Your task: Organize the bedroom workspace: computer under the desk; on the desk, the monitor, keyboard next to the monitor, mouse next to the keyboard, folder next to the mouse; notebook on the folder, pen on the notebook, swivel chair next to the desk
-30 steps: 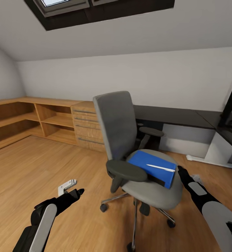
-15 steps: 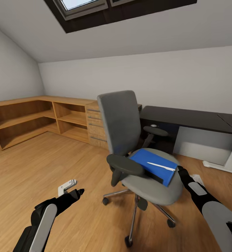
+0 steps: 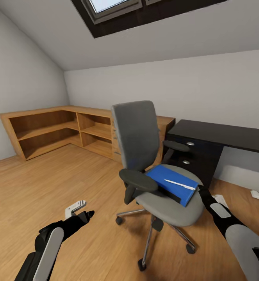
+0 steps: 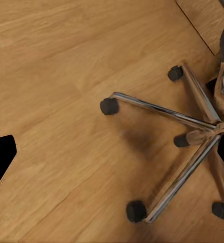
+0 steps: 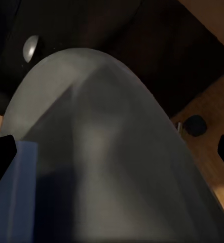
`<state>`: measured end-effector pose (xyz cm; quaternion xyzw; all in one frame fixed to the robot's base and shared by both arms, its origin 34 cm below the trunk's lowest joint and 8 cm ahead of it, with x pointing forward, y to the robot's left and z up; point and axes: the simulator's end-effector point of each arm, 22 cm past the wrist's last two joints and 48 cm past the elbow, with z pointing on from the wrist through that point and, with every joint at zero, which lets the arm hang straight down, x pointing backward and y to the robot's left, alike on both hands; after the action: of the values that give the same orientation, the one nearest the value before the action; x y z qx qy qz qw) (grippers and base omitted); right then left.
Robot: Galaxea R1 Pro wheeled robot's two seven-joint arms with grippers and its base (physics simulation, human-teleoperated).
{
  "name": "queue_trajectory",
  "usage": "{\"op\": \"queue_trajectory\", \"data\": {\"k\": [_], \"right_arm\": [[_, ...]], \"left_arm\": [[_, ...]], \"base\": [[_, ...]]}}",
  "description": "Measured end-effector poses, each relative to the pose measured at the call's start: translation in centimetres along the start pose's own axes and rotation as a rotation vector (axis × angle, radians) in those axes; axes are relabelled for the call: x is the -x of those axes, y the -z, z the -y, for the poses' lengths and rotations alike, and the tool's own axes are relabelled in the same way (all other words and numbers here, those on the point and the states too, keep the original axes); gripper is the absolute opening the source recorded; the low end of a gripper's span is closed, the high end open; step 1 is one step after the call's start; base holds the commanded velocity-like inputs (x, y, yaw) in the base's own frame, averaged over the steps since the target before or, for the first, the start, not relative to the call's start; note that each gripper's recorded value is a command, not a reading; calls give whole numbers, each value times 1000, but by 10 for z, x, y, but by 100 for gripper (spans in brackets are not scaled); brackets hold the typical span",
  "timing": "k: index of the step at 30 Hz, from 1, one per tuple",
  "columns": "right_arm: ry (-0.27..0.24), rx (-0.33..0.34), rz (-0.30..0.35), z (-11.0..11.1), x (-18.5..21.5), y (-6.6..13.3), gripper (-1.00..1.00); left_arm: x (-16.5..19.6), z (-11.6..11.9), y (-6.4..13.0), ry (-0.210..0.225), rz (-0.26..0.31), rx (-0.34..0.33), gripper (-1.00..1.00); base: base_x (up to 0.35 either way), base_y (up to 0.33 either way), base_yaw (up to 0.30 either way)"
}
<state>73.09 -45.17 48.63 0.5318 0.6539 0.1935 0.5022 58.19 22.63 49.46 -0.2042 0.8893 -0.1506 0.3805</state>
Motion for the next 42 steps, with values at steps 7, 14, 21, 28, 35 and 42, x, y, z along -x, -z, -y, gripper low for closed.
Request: {"op": "queue_trajectory", "data": {"k": [7, 14, 21, 28, 35, 42], "right_arm": [[-1, 3, -4, -2, -4, 0, 100], [-3, 1, -6, -1, -5, 0, 100], [-5, 7, -8, -3, -5, 0, 100], [-5, 7, -7, -3, -5, 0, 100], [-1, 8, -6, -3, -5, 0, 100], [-2, 9, -6, -4, -5, 0, 100]], "left_arm": [[0, 0, 0, 0, 0, 0, 100], [-2, 0, -1, -1, -5, 1, 100], [-3, -1, -2, 0, -9, 2, 100], [-4, -1, -2, 0, -10, 3, 100], [-4, -2, -3, 0, -12, 4, 100], [-4, -1, -2, 0, -11, 4, 100]], "base": [[134, 0, 257], [29, 0, 234], [-208, 0, 35], [-110, 0, 1], [-183, 0, 0], [-33, 0, 0]]}}
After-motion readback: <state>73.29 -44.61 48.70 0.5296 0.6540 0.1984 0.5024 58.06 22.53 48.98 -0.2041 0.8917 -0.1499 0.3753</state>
